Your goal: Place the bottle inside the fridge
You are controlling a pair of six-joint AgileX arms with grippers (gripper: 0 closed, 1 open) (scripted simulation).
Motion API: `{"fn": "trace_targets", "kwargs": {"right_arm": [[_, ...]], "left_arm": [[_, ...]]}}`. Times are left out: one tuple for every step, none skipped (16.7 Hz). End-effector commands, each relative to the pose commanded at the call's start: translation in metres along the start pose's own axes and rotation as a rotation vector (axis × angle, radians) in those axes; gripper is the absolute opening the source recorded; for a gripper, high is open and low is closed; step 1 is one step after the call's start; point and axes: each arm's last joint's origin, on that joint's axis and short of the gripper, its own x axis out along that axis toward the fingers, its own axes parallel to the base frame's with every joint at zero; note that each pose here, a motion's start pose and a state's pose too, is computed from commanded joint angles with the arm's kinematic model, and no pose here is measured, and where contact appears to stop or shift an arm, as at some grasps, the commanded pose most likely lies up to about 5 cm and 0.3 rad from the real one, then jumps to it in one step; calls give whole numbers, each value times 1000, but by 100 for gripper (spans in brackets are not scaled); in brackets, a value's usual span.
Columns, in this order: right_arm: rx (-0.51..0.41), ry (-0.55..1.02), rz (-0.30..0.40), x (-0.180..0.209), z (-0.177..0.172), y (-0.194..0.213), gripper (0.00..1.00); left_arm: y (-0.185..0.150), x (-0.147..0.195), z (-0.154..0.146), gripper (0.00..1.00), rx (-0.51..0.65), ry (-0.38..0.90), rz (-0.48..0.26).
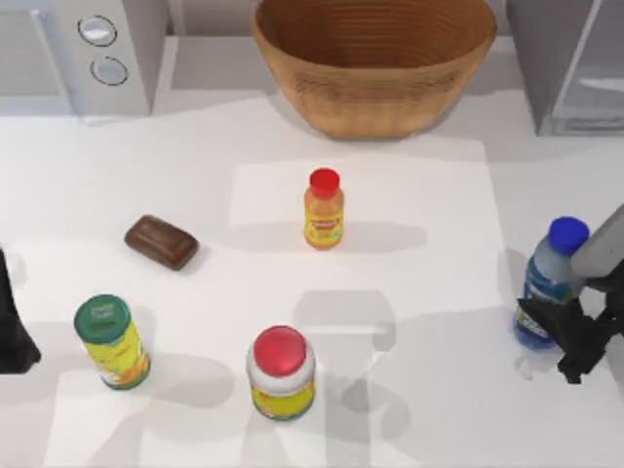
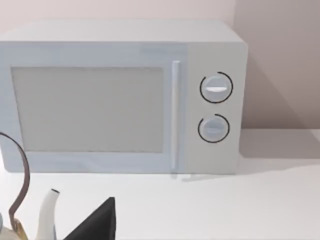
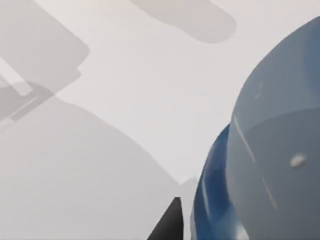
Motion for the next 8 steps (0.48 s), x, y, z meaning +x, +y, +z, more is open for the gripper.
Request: {"fn": "trace_targets", "kwargs": {"right_arm": [[0, 0, 0, 0, 0, 0, 25], [0, 0, 0, 0, 0, 0, 18], [0, 0, 0, 0, 0, 0, 10], [0, 0, 0, 0, 0, 0, 3], [0, 0, 0, 0, 0, 0, 1], [0, 0, 0, 0, 0, 0, 1], [0, 0, 0, 0, 0, 0, 1], [0, 0, 0, 0, 0, 0, 1]], "left_arm": [[0, 0, 0, 100, 0, 0, 0], [0, 0, 0, 100, 0, 0, 0], [0, 0, 0, 100, 0, 0, 0], [0, 0, 0, 100, 0, 0, 0], [0, 0, 0, 100, 0, 0, 0], [0, 0, 0, 100, 0, 0, 0], [0, 0, 0, 100, 0, 0, 0], [0, 0, 0, 100, 0, 0, 0]]}}
